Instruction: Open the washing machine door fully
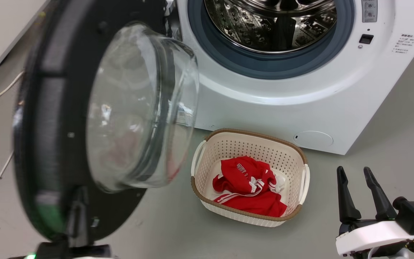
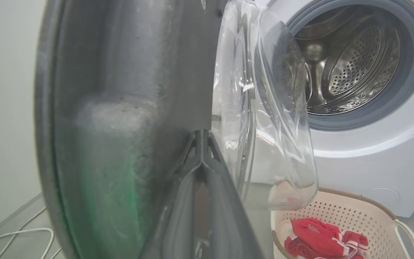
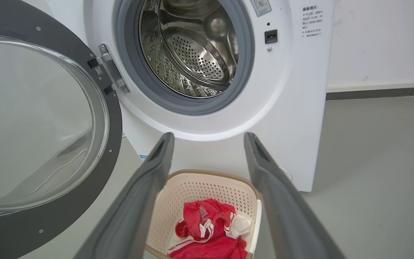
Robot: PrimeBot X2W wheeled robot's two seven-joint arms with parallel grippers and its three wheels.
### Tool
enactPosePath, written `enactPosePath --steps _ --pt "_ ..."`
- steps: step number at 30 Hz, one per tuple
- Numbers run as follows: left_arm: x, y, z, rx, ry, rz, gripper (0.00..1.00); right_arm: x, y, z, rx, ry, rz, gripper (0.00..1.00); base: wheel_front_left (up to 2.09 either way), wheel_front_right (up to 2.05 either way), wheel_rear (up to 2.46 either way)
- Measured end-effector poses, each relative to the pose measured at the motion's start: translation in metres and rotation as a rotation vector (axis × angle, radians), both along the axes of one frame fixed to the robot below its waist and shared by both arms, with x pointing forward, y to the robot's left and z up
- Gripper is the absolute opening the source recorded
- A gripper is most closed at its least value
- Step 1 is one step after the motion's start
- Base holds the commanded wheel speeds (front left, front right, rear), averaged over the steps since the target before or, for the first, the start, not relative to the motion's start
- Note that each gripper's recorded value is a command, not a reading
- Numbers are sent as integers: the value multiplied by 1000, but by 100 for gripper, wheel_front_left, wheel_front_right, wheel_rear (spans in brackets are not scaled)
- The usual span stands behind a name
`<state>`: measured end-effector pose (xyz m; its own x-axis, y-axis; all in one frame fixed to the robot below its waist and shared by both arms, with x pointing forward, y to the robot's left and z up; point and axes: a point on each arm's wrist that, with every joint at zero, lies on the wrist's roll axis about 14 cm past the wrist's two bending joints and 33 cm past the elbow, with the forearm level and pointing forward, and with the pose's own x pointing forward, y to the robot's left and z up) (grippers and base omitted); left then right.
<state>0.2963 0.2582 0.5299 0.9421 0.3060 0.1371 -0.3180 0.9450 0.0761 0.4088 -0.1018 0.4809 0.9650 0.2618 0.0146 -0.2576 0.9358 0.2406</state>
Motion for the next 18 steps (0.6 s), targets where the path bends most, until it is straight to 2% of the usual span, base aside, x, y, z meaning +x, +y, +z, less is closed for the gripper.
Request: enactPosePath --steps 18 --pt "10 120 -4 43 39 256 0 4 -27 -13 -18 39 -74 100 0 0 0"
